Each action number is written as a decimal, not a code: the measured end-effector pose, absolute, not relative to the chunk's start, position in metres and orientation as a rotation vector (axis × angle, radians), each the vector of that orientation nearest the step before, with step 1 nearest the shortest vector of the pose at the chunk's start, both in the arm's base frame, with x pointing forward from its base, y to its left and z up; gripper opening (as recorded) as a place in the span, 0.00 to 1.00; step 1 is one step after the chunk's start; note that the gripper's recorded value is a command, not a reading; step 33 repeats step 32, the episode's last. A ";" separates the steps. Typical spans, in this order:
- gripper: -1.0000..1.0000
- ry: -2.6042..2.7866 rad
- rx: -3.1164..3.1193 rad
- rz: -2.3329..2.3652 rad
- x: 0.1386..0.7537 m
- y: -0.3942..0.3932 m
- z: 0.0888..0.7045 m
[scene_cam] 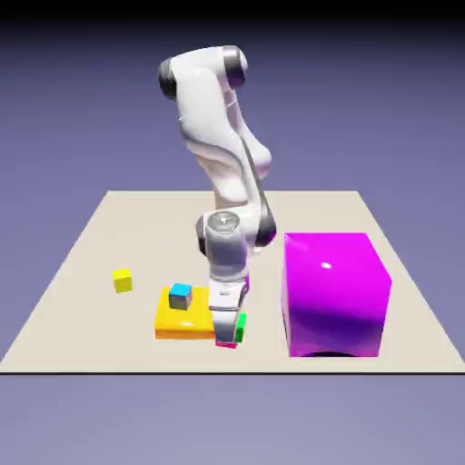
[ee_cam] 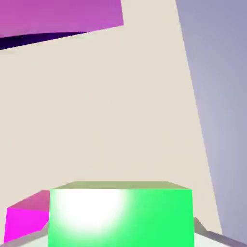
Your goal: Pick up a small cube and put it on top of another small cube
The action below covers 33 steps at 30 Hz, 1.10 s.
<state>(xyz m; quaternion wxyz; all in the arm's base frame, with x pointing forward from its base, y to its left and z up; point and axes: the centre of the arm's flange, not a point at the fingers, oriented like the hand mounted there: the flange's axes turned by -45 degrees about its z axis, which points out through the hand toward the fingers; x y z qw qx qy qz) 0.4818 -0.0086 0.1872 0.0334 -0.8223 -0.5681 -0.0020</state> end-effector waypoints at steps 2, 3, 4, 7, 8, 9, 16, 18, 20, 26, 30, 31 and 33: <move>0.00 -1.595 -2.653 -0.016 0.474 -0.013 0.193; 0.00 -1.514 -2.711 -0.026 0.471 -0.015 0.197; 0.00 -1.430 -2.767 -0.039 0.467 -0.017 0.201; 0.00 -1.161 -2.913 -0.098 0.456 -0.023 0.216; 0.00 -1.066 -2.954 -0.123 0.453 -0.025 0.221; 0.00 -0.969 -2.989 -0.150 0.449 -0.027 0.226; 0.00 -0.401 -3.081 -0.270 0.416 -0.021 0.246; 0.00 -0.471 -3.068 -0.269 0.419 -0.002 0.236; 0.00 -0.426 -3.078 -0.270 0.422 -0.014 0.216; 1.00 -0.415 -3.079 -0.270 0.425 -0.015 0.177; 1.00 -0.418 -3.079 -0.271 0.422 -0.017 0.218; 1.00 -0.415 -3.080 -0.271 0.421 -0.018 0.227; 1.00 -0.415 -3.079 -0.270 0.419 -0.018 0.237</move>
